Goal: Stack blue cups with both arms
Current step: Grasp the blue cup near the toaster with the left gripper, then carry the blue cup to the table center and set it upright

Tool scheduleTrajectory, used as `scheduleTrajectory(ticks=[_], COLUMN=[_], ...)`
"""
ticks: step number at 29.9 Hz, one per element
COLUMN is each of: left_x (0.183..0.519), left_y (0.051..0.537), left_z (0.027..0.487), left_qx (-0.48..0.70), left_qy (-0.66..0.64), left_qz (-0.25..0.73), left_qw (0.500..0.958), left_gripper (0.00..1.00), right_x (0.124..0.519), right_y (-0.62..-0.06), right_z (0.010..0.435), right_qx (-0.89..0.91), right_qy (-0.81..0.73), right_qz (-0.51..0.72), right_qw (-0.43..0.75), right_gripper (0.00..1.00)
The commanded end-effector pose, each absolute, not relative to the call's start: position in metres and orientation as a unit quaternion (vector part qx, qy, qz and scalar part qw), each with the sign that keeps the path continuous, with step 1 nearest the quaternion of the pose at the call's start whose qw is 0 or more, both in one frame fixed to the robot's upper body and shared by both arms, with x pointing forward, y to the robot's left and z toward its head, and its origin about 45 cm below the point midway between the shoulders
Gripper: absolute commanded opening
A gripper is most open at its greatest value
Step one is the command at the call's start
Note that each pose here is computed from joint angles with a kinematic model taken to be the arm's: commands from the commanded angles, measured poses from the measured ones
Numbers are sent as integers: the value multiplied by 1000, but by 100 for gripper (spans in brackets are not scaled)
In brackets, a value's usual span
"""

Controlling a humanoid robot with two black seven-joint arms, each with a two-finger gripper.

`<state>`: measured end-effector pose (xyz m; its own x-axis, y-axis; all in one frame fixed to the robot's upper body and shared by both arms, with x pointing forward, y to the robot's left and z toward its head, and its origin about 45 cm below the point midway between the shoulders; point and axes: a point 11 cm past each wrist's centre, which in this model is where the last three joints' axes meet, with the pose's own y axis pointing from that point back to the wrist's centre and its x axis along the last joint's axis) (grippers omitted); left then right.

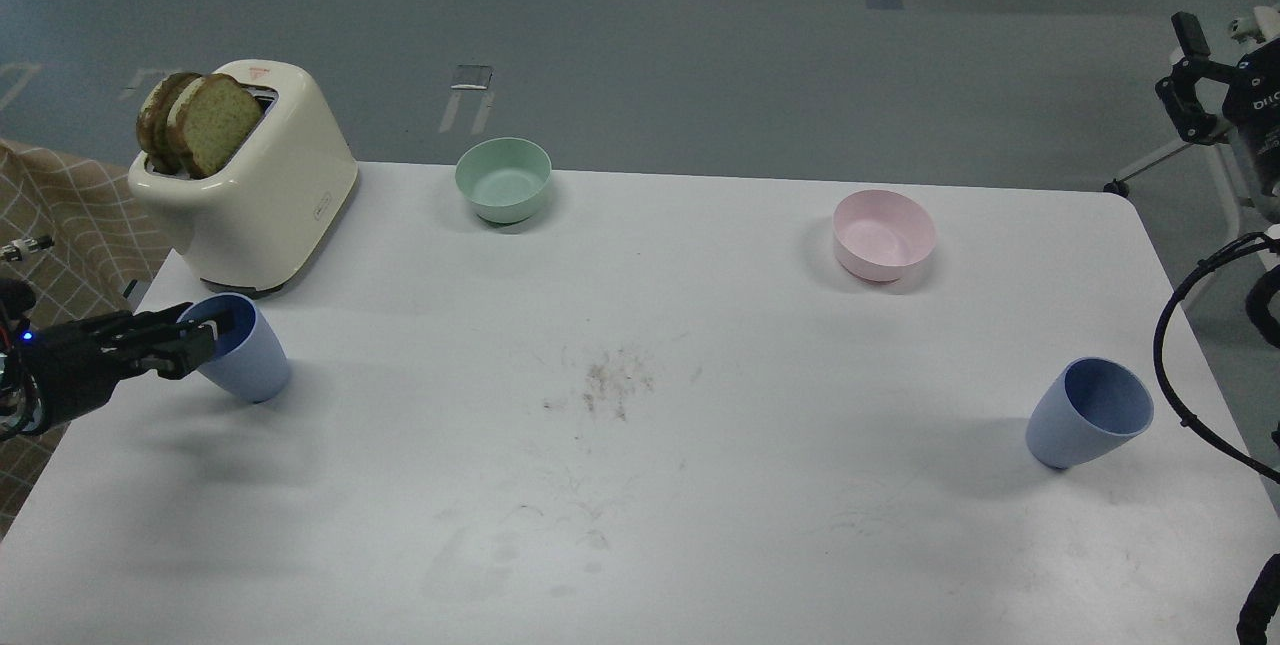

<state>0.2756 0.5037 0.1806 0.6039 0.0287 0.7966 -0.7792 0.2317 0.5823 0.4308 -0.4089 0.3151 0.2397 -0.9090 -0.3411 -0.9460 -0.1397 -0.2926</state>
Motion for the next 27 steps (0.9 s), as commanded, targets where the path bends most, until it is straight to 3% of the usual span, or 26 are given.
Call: scheduleTrajectory(ticks=[1, 3, 12, 16, 20, 27], left_x=[279, 280, 294, 321, 351, 385], left_y=[504, 504, 498, 469, 408, 292], left_z=[183, 184, 200, 233, 278, 282], left_qx=[550, 550, 545, 511, 458, 395], left_qy=[-345, -346, -372, -418, -466, -531], left_qz=[287, 286, 281, 274, 235, 121], left_qw=[705, 704, 697, 699, 720, 740], left_gripper=[11, 0, 0, 0, 0, 0], right_x=[431, 431, 430, 421, 404, 387], right_y=[-409, -409, -412, -422, -443, -467], right_z=[314, 314, 316, 307, 301, 298], right_qx=[-753, -753, -751, -745, -733, -717], right_qy=[616, 616, 618, 627, 645, 665], right_qz=[42, 42, 39, 43, 38, 32], right_qw=[227, 227, 229, 224, 215, 207], right_gripper=[100, 100, 100, 100, 100, 100])
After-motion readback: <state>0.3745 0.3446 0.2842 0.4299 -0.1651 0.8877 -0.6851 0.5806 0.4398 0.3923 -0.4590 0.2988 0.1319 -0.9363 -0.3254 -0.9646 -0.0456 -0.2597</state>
